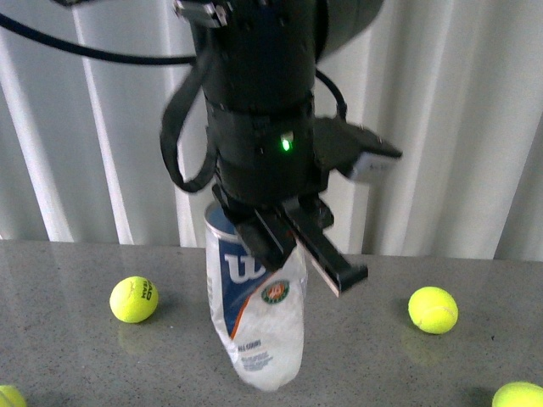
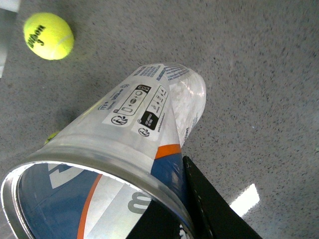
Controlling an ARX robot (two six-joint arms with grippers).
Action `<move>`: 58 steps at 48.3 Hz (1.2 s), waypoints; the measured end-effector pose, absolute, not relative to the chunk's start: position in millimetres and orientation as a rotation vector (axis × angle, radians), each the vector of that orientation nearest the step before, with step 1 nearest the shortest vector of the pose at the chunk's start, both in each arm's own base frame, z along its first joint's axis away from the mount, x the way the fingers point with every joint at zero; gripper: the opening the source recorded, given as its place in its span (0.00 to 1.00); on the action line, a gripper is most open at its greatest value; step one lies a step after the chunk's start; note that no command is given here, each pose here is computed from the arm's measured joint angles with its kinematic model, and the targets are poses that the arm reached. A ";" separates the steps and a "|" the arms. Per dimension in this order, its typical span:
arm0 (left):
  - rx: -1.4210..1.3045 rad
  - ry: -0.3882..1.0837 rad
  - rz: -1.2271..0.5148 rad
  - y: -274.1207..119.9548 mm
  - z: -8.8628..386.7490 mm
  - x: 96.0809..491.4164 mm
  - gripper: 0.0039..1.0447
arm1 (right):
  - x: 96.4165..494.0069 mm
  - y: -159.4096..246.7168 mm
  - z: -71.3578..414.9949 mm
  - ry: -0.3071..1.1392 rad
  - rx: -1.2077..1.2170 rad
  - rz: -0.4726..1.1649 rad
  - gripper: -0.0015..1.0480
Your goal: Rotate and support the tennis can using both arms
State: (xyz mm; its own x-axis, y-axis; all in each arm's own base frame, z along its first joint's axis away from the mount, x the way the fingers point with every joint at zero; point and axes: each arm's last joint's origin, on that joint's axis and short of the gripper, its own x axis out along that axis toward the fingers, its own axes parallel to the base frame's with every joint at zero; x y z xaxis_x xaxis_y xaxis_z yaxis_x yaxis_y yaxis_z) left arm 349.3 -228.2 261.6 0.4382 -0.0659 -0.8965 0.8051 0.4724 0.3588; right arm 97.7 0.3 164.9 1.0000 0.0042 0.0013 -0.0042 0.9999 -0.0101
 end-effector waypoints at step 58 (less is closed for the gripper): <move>-0.131 0.784 -0.425 -181.0 290.8 307.0 0.94 | 97.7 0.3 164.9 -0.001 -0.010 0.004 0.93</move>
